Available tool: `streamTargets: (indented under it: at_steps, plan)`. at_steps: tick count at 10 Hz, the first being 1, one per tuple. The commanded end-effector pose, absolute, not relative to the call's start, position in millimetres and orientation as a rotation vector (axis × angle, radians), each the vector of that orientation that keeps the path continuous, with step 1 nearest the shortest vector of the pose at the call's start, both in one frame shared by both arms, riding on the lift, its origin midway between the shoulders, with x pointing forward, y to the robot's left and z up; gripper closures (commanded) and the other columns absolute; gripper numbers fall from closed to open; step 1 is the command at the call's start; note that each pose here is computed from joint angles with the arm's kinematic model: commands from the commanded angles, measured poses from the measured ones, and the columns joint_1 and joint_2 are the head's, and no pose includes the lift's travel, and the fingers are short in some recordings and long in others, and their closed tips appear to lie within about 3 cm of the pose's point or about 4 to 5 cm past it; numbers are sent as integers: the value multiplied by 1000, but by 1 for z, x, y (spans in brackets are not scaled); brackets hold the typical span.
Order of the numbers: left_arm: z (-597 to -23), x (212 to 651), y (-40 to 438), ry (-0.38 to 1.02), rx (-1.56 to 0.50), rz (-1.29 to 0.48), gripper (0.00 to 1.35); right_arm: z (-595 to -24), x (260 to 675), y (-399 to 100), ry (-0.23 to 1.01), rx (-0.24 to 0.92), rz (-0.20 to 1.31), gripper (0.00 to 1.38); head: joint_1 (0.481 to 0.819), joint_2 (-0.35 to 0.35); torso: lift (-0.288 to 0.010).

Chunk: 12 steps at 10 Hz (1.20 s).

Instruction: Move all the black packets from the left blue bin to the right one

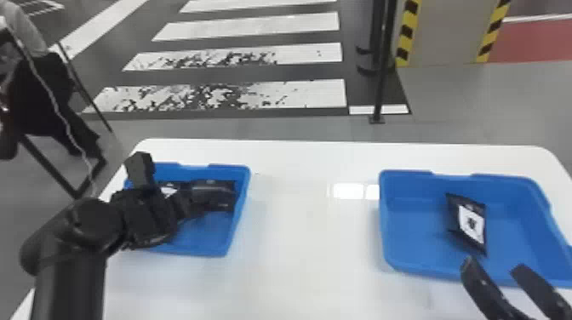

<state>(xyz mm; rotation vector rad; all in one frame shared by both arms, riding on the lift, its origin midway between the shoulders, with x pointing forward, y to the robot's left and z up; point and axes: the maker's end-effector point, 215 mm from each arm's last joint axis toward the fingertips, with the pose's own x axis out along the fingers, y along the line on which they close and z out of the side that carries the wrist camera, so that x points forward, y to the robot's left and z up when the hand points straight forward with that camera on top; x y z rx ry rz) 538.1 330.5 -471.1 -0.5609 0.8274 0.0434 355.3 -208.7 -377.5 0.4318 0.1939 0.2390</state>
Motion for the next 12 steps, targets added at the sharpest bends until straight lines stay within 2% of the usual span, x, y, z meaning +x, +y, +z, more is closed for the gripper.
streamTargets:
  at_steps: [1, 3, 4, 5, 7, 9, 12]
  plan:
    - [-480, 534, 328, 866, -554, 38, 799, -381, 356, -207, 199, 441, 244, 206, 695, 152, -145]
    - [-485, 530, 323, 892, -506, 20, 817, -382, 356, -206, 205, 449, 248, 208, 695, 150, -145]
    - [-490, 524, 324, 913, -492, 17, 1010, -382, 356, -206, 201, 451, 249, 214, 695, 149, -145]
    - [-484, 535, 327, 870, -467, 32, 1161, -383, 354, -206, 206, 465, 250, 217, 695, 147, -145]
    - [-474, 539, 337, 818, -421, 58, 1205, -381, 354, -206, 201, 464, 250, 226, 695, 153, -145]
    - [-458, 520, 337, 774, -357, 43, 1205, -382, 353, -206, 205, 471, 251, 228, 695, 165, -145]
    - [-437, 468, 297, 741, -331, -80, 1205, -381, 352, -206, 205, 484, 251, 234, 695, 149, -145]
